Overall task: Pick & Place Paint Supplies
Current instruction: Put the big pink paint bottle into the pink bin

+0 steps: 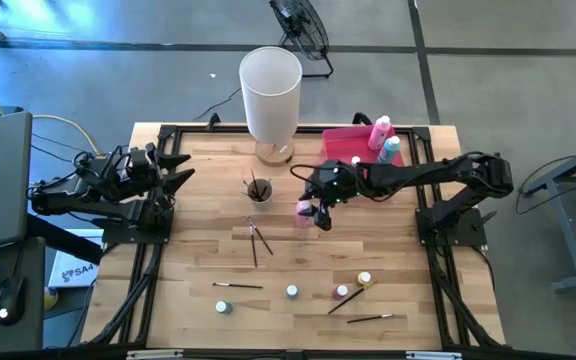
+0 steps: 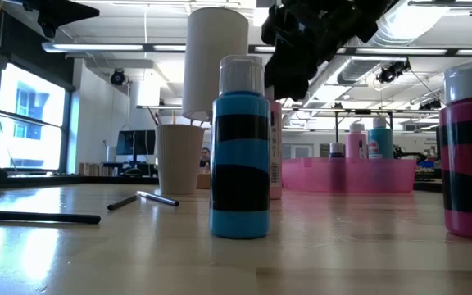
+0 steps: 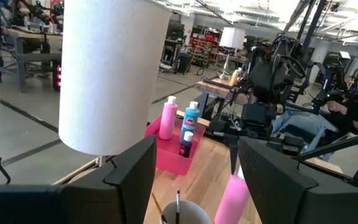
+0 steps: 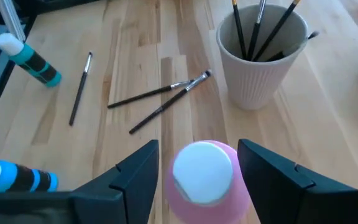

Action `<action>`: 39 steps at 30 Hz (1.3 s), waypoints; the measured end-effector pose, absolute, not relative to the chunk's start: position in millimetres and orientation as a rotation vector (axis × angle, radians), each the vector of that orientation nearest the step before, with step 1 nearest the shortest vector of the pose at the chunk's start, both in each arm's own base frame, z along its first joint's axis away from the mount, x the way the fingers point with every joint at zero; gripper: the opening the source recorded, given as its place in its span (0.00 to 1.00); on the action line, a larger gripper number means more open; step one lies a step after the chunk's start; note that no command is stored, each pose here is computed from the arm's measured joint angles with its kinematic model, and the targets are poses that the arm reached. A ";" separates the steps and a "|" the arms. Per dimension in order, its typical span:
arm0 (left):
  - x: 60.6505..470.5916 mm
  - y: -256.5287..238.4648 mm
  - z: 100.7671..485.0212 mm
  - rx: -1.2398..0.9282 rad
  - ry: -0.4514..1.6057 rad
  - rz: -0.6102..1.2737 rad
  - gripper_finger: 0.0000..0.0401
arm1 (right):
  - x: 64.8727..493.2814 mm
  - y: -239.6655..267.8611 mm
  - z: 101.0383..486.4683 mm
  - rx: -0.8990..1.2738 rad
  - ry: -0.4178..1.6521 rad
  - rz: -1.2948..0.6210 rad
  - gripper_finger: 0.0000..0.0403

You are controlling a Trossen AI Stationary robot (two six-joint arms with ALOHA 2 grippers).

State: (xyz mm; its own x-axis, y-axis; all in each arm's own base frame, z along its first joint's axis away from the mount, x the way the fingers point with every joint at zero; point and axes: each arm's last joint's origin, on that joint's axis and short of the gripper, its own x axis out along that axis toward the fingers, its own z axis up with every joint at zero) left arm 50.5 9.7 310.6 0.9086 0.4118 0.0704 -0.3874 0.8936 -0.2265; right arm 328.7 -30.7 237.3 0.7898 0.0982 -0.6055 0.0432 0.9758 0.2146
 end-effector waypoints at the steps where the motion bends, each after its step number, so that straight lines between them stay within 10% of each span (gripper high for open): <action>1: 50.5 9.7 310.5 -0.210 -0.117 0.416 0.55 | 328.4 -30.7 236.9 0.220 0.666 0.029 0.53; 39: 50.6 9.7 309.6 -0.210 -0.108 0.416 0.55 | 326.4 -30.5 234.9 0.199 0.696 0.036 0.35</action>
